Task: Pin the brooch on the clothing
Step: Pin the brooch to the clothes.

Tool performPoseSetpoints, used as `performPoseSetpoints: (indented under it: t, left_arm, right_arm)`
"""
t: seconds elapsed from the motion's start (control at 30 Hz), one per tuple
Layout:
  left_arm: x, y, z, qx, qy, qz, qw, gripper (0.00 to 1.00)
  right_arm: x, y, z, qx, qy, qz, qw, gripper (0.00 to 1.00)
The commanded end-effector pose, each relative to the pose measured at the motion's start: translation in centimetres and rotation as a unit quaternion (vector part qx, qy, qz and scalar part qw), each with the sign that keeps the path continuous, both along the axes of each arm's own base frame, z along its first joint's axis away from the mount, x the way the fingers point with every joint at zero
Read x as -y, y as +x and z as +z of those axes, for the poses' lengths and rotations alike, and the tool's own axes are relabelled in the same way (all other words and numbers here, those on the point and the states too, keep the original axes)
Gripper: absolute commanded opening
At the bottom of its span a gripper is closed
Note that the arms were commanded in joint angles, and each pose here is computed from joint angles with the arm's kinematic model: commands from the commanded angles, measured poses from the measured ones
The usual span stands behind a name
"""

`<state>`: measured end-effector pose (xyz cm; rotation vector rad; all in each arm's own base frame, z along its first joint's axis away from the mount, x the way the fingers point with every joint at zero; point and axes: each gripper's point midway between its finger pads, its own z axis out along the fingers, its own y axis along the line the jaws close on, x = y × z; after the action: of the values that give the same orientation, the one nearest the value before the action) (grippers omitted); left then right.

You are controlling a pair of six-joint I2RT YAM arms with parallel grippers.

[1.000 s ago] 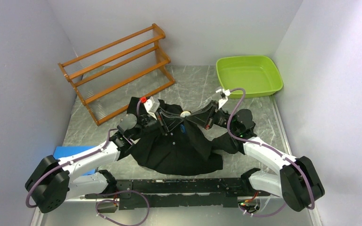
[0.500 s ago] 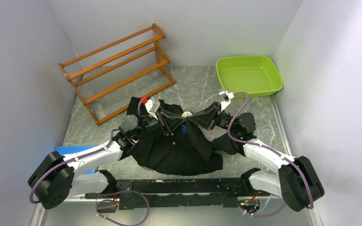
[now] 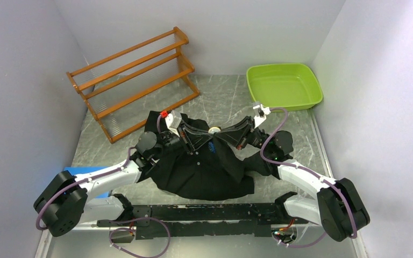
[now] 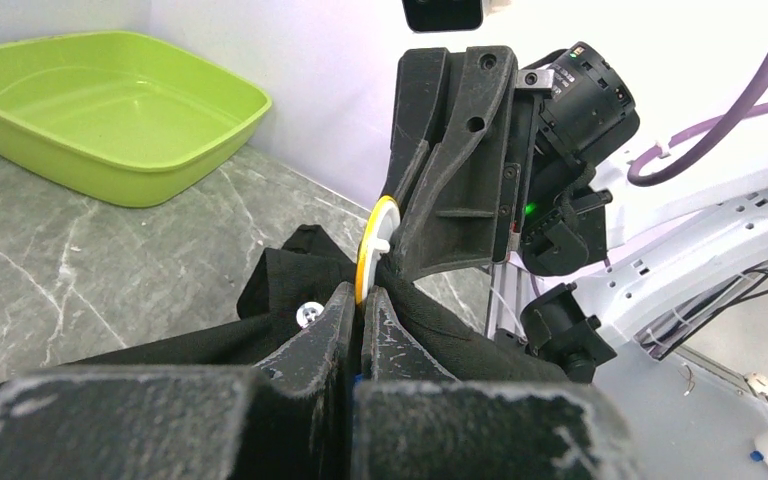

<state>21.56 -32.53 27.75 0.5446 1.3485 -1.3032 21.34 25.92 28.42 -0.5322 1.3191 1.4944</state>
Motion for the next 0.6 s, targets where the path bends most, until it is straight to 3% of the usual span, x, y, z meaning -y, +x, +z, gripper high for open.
performPoseSetpoints:
  t: [0.0, 0.1, 0.3, 0.57]
  left_arm:
    - [-0.3, 0.1, -6.2, -0.048, 0.078, -0.001, 0.996, 0.03]
    - [-0.1, -0.4, -5.2, -0.033, 0.069, -0.017, 0.997, 0.03]
    - [0.1, -0.9, -3.3, -0.01, 0.064, -0.034, 0.997, 0.02]
    - [-0.2, -1.3, -2.0, 0.004, 0.061, -0.034, 0.998, 0.03]
  right_arm:
    - [2.3, -1.6, 8.2, 0.143, 0.101, -0.035, 0.984, 0.05]
    - [2.1, -1.3, 7.8, 0.135, 0.094, -0.034, 0.986, 0.12]
    - [1.9, -1.0, 7.3, 0.128, 0.085, -0.036, 0.987, 0.13]
    - [1.9, -0.8, 6.8, 0.127, 0.078, -0.039, 0.988, 0.5]
